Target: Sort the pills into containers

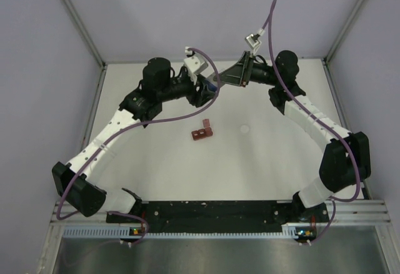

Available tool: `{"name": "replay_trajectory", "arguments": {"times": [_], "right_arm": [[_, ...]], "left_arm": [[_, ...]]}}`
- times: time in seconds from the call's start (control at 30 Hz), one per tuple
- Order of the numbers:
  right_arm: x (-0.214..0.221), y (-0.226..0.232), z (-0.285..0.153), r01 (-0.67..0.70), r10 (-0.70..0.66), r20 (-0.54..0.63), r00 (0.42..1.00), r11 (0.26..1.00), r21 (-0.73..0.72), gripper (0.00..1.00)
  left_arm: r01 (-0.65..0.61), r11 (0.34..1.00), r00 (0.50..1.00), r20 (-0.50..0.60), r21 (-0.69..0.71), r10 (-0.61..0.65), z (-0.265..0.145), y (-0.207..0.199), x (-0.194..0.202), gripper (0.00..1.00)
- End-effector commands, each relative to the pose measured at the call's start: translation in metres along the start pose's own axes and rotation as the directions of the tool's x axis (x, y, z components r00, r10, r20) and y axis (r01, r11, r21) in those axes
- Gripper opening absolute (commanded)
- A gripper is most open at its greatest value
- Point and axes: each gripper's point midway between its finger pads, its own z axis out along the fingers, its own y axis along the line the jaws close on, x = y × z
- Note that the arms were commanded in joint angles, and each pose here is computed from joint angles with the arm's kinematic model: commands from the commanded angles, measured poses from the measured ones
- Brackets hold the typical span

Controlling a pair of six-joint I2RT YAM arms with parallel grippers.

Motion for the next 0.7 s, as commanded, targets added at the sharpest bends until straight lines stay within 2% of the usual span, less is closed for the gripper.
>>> {"name": "replay_trajectory", "arguments": {"times": [0.0,0.07,0.1,0.17,0.2,0.27,0.3,0.37,0.47,0.67], "right_arm": [[-0.008,0.015,-0.002,0.073,-0.072,0.023,0.997,0.997,-0.030,0.00],[-0.007,0.014,-0.003,0.080,-0.080,0.021,0.997,0.996,-0.026,0.00],[-0.005,0.013,-0.004,0.081,-0.081,0.019,0.997,0.996,-0.022,0.00],[-0.004,0.012,-0.005,0.092,-0.091,0.015,0.996,0.996,-0.014,0.07],[-0.003,0.011,-0.005,0.097,-0.097,0.010,0.995,0.995,-0.005,0.14],[-0.001,0.009,-0.007,0.112,-0.112,0.003,0.994,0.994,0.013,0.25],[0.000,0.009,-0.008,0.121,-0.121,0.000,0.993,0.992,0.019,0.36],[0.001,0.008,-0.009,0.134,-0.134,-0.002,0.991,0.991,0.031,0.45],[0.002,0.009,-0.011,0.155,-0.155,-0.004,0.988,0.987,0.042,0.57],[0.003,0.007,-0.014,0.188,-0.188,-0.009,0.982,0.979,0.076,0.71]], "left_arm": [[-0.032,0.999,0.998,0.059,0.011,0.031,-0.003,-0.002,-0.019,0.51],[-0.030,0.999,0.998,0.058,0.018,0.029,-0.002,-0.003,-0.019,0.39],[-0.028,0.999,0.998,0.057,0.021,0.027,-0.001,-0.003,-0.019,0.26],[-0.028,0.999,0.998,0.058,0.024,0.026,-0.002,-0.004,-0.020,0.03],[-0.029,0.999,0.998,0.058,0.022,0.028,-0.003,-0.004,-0.021,0.00],[-0.028,0.999,0.998,0.054,0.020,0.027,-0.003,-0.004,-0.019,0.00],[-0.028,0.999,0.998,0.053,0.017,0.027,-0.004,-0.004,-0.019,0.00],[-0.026,1.000,0.998,0.050,0.014,0.026,-0.005,-0.004,-0.017,0.00],[-0.025,1.000,0.999,0.049,0.010,0.024,-0.007,-0.003,-0.014,0.00],[-0.024,1.000,0.998,0.056,0.005,0.024,-0.011,-0.003,-0.013,0.00]]}}
